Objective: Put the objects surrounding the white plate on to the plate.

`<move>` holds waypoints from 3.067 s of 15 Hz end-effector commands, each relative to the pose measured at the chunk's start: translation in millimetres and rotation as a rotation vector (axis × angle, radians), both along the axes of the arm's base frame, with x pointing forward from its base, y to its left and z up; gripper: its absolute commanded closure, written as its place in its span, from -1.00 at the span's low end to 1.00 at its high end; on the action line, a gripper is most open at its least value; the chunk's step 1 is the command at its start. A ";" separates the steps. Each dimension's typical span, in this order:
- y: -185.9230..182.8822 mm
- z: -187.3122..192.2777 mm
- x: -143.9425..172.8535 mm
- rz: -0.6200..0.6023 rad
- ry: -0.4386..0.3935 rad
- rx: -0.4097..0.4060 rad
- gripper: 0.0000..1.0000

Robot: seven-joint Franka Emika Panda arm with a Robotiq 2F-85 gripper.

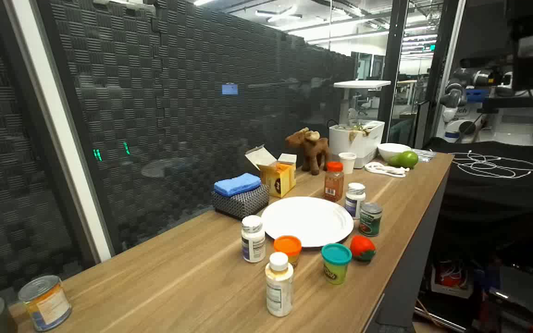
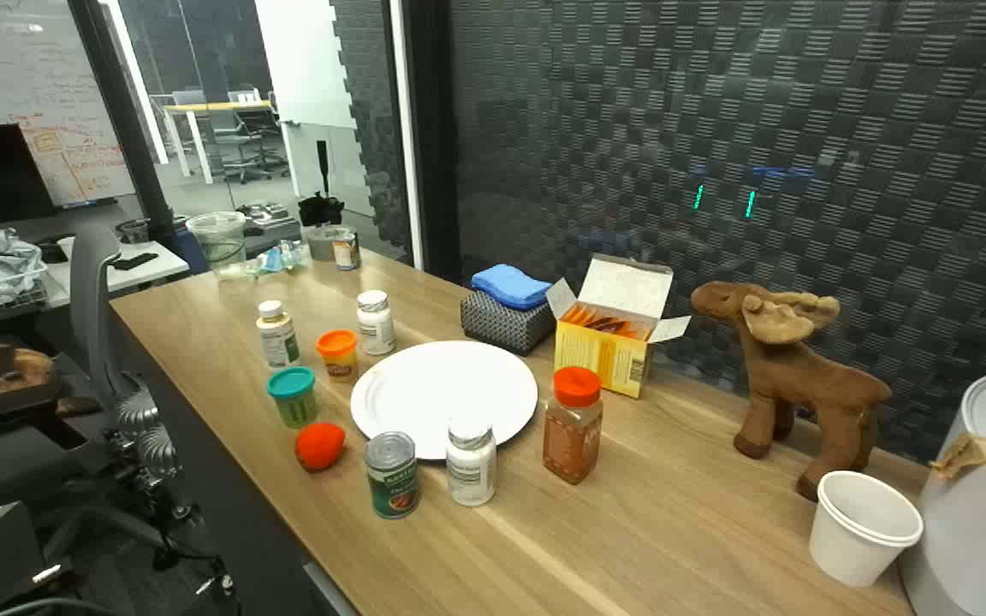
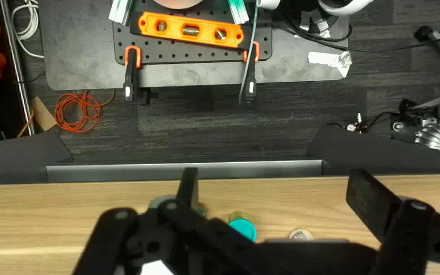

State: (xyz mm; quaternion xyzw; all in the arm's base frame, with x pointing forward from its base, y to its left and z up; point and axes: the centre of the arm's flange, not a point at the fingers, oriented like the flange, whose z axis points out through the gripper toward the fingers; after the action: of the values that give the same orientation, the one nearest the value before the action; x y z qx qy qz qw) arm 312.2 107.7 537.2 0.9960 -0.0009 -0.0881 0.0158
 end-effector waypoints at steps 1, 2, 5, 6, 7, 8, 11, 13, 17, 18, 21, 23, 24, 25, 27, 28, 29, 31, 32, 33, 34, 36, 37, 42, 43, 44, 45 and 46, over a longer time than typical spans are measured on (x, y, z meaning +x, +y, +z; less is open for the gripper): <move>0.3 2.2 0.4 0.000 -0.006 0.001 -1.00; 0.7 5.0 0.7 0.001 -0.012 0.003 -1.00; 0.9 8.7 0.1 0.002 -0.021 0.004 -1.00; 0.9 8.7 0.1 0.002 -0.021 0.004 -1.00; 0.9 8.8 0.0 0.002 -0.022 0.004 -1.00; 0.9 8.7 0.0 0.002 -0.021 0.004 -1.00; 0.9 8.8 0.0 0.002 -0.022 0.004 -1.00; 5.1 5.7 8.1 0.005 -0.035 -0.002 -1.00; 28.6 -15.3 74.6 -0.057 -0.192 0.030 -1.00; 35.6 -25.8 95.8 -0.076 -0.218 0.032 -1.00; 47.7 -64.4 148.9 -0.127 -0.250 0.010 -1.00; 42.5 -85.8 184.7 -0.150 -0.213 -0.005 -1.00; 37.5 -95.1 200.8 -0.160 -0.173 -0.021 -1.00; 33.7 -103.1 214.8 -0.164 -0.124 -0.038 -1.00; 27.3 -118.7 240.5 -0.168 -0.069 -0.037 -1.00; 27.4 -124.9 250.9 -0.163 -0.040 -0.030 -1.00; 26.6 -131.9 260.2 -0.164 -0.014 -0.026 -1.00; 28.7 -146.4 274.3 -0.143 0.032 -0.010 -1.00; 30.3 -152.6 279.8 -0.138 0.040 -0.006 -1.00; 34.5 -159.9 282.1 -0.132 0.033 0.000 -1.00; 39.3 -166.8 284.8 -0.132 0.005 0.003 -1.00; 47.4 -181.4 286.3 -0.127 -0.007 0.007 -1.00; 50.5 -188.3 286.3 -0.128 -0.018 0.004 -1.00; 54.8 -216.0 294.7 -0.139 -0.057 -0.008 -1.00; 53.3 -218.8 297.8 -0.144 -0.069 -0.014 -1.00; 52.2 -221.0 301.3 -0.149 -0.078 -0.015 -1.00; 51.0 -223.2 302.8 -0.153 -0.086 -0.017 -1.00; 50.0 -225.4 304.9 -0.157 -0.089 -0.015 -1.00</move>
State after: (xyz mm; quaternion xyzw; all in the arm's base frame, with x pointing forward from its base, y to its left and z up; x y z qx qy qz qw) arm 603.5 155.3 311.5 0.9953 -0.0713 -0.0646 0.0111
